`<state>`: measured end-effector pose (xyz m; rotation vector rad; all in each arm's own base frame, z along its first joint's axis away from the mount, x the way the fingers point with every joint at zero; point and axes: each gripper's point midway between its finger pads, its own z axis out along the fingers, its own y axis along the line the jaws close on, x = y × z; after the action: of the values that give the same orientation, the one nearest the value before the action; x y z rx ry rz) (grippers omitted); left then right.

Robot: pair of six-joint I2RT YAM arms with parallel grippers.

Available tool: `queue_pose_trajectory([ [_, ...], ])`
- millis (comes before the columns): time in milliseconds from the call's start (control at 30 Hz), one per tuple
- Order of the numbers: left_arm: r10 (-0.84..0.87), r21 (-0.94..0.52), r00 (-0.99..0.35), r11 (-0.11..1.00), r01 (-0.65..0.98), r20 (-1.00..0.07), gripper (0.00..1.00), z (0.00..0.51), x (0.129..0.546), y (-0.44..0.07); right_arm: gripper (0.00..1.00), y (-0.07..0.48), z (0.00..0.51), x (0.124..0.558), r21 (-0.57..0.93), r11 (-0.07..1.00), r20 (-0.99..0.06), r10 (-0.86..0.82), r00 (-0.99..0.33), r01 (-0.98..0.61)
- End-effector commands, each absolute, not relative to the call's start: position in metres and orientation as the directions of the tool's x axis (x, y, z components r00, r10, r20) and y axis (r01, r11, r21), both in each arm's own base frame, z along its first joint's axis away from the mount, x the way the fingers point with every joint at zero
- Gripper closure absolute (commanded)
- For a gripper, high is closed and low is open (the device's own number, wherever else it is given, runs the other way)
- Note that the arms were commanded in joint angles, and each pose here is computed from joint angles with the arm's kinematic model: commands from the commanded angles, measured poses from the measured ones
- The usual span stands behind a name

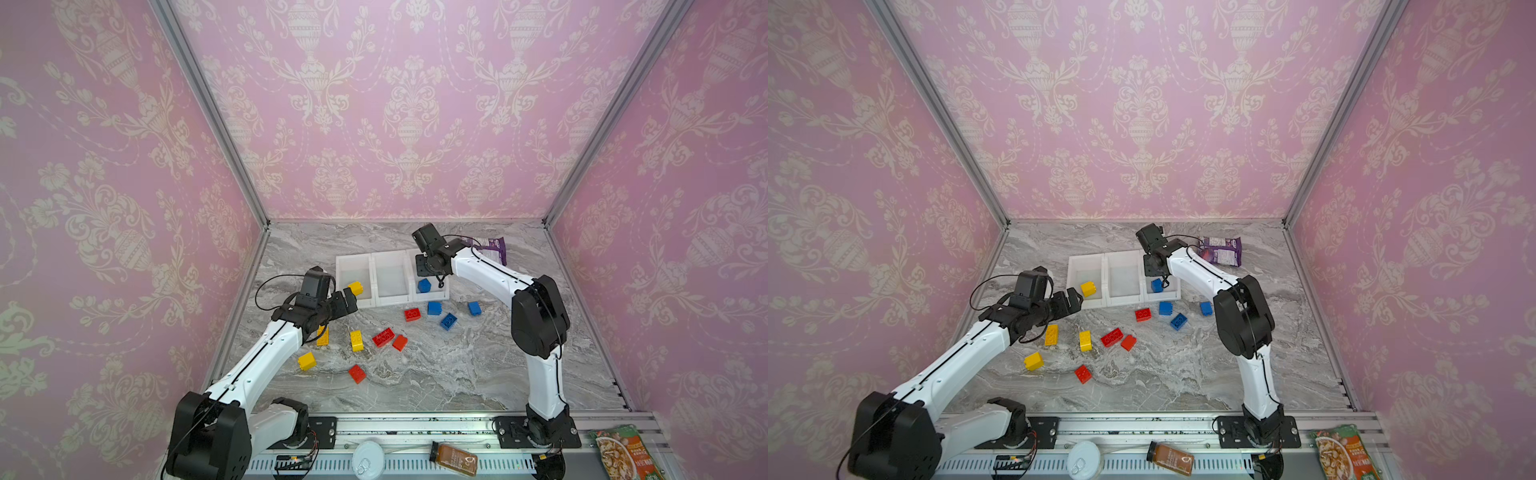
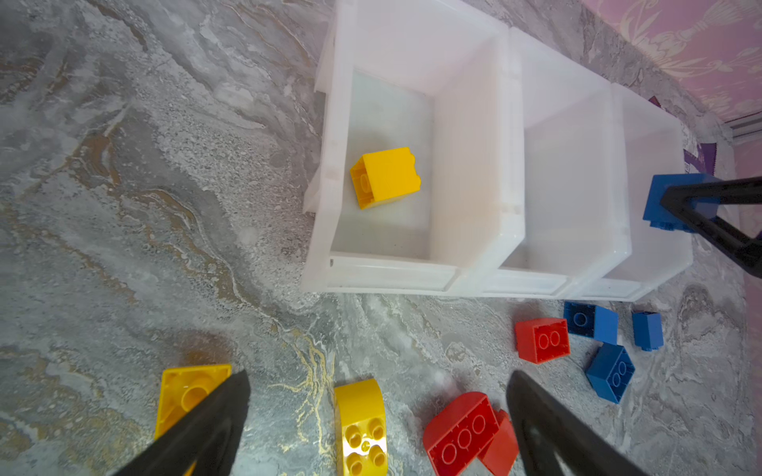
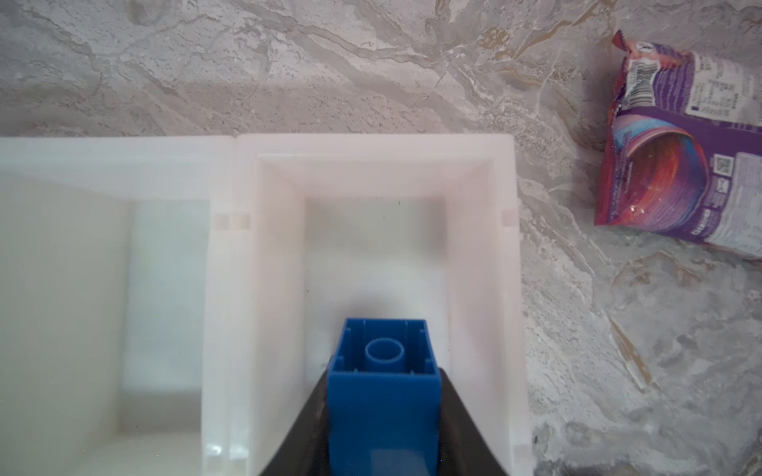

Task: Sort the legos into containers by color
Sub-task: 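Drop the blue brick in the far compartment while the left gripper nears yellow bricks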

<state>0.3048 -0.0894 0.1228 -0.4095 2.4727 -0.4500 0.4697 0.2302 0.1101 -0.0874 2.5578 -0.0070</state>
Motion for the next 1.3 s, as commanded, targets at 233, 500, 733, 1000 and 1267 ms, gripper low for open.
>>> queue_pose_trajectory([
  [233,-0.408,-0.322,-0.809,0.902,-0.287,-0.423,0.01,0.099,0.276,-0.068,0.65,0.230,0.097,0.488,-0.030,0.996,-0.529,-0.085,-0.844,-0.081],
  [500,-0.411,-0.308,-0.811,0.903,-0.299,-0.417,0.01,0.097,0.273,-0.064,0.50,0.231,0.097,0.488,-0.022,0.996,-0.528,-0.085,-0.845,-0.086],
  [733,-0.408,-0.285,-0.819,0.907,-0.311,-0.404,0.01,0.092,0.270,-0.060,0.46,0.232,0.104,0.484,-0.006,0.996,-0.531,-0.079,-0.843,-0.090],
  [1000,-0.366,-0.215,-0.856,0.928,-0.305,-0.364,0.01,0.081,0.264,-0.054,0.35,0.234,0.127,0.470,0.041,0.994,-0.556,-0.063,-0.828,-0.104],
  [1267,-0.344,-0.148,-0.872,0.939,-0.312,-0.349,0.02,0.081,0.266,-0.046,0.24,0.240,0.153,0.432,0.116,0.983,-0.572,-0.052,-0.818,-0.143],
])
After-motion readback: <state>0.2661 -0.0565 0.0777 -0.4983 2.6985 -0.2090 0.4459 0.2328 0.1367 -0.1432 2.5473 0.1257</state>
